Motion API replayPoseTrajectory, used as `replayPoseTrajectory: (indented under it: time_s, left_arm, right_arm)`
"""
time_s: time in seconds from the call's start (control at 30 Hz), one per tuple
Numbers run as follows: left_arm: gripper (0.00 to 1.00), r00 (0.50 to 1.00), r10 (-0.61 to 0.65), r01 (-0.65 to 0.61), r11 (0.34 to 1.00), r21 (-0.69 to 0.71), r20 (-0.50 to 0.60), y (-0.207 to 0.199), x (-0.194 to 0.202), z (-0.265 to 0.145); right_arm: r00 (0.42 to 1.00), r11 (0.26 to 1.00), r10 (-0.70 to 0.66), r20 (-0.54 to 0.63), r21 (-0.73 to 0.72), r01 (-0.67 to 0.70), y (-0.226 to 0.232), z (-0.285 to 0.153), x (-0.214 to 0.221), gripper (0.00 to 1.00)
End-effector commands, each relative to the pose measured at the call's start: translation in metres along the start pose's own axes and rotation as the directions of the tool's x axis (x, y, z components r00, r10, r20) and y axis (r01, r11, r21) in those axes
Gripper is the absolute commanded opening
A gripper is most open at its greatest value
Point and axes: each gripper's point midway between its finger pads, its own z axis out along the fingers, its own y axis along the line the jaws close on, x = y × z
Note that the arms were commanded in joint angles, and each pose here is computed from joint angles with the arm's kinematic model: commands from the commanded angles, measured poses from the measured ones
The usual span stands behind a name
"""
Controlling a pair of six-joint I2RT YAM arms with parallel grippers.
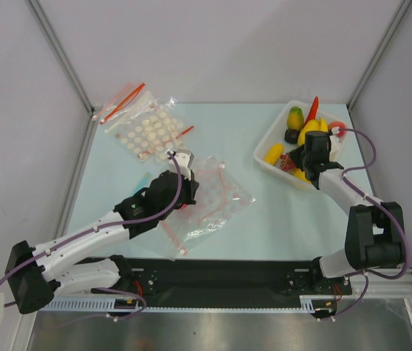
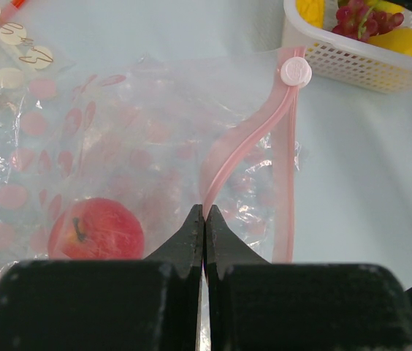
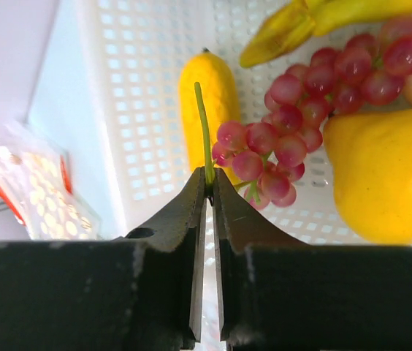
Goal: Place the food in the zip-top bag and seal the zipper
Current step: Pick up the fake fruit from the bin.
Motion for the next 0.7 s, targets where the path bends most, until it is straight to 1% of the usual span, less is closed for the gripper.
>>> replayPoseTrajectory:
  time_s: [0.0, 0.03, 0.07, 0.17, 0.27, 0.3, 0.4, 0.43, 0.5, 0.57, 0.63, 0.67]
  left_arm:
    - [0.00, 0.999, -0.021, 0.021, 1.000, 0.002, 0.043, -0.001, -0.013, -0.003]
    - [0.00, 0.999, -0.021, 0.021, 1.000, 0.002, 0.043, -0.001, -0.013, -0.003]
    - [0.00, 0.999, -0.020, 0.020, 1.000, -0.001, 0.040, -0.001, -0.012, -0.002]
    - [0.00, 0.999, -0.017, 0.017, 1.000, -0.005, 0.038, 0.000, -0.012, -0.002]
    - [0.00, 0.999, -0.018, 0.018, 1.000, -0.006, 0.040, 0.000, -0.013, -0.002]
    - [0.00, 0.999, -0.018, 0.018, 1.000, -0.006, 0.040, 0.000, -0.012, -0.002]
    - [0.00, 0.999, -0.018, 0.018, 1.000, -0.004, 0.040, 0.000, -0.013, -0.002]
    - [0.00, 0.999, -0.018, 0.018, 1.000, -0.001, 0.039, -0.001, -0.013, -0.002]
    - [0.00, 0.999, -0.020, 0.020, 1.000, 0.004, 0.043, -0.002, -0.014, -0.003]
    - [0.00, 0.999, -0.019, 0.019, 1.000, 0.004, 0.039, -0.002, -0.013, -0.002]
    - [0.00, 0.999, -0.019, 0.018, 1.000, 0.005, 0.039, -0.002, -0.013, -0.003]
    - [0.00, 0.999, -0.020, 0.019, 1.000, 0.009, 0.040, -0.003, -0.013, -0.003]
  right_arm:
    - [0.993, 0.998, 0.021, 0.116, -0.063, -0.013, 0.018, -0.008, -0.028, 0.12]
    - [0.994, 0.998, 0.015, 0.111, -0.069, -0.007, 0.019, -0.008, -0.027, 0.12]
    - [0.995, 0.997, 0.013, 0.099, -0.079, -0.005, 0.020, -0.008, -0.026, 0.10]
    - [0.995, 0.995, 0.025, 0.092, -0.098, -0.016, 0.022, -0.011, -0.026, 0.06]
    - [0.992, 0.990, 0.036, 0.123, -0.140, -0.019, 0.027, -0.023, -0.033, 0.02]
    - [0.989, 0.985, 0.043, 0.144, -0.174, -0.017, 0.035, -0.033, -0.039, 0.00]
    - [0.982, 0.972, 0.057, 0.178, -0.236, -0.014, 0.043, -0.050, -0.045, 0.00]
    - [0.978, 0.960, 0.061, 0.201, -0.281, -0.002, 0.052, -0.065, -0.051, 0.00]
    - [0.971, 0.945, 0.059, 0.233, -0.326, 0.021, 0.061, -0.080, -0.056, 0.00]
    - [0.960, 0.923, 0.051, 0.276, -0.381, 0.061, 0.076, -0.105, -0.062, 0.00]
    - [0.955, 0.903, 0.031, 0.295, -0.418, 0.100, 0.084, -0.121, -0.058, 0.00]
    - [0.947, 0.875, 0.047, 0.318, -0.471, 0.114, 0.095, -0.139, -0.063, 0.00]
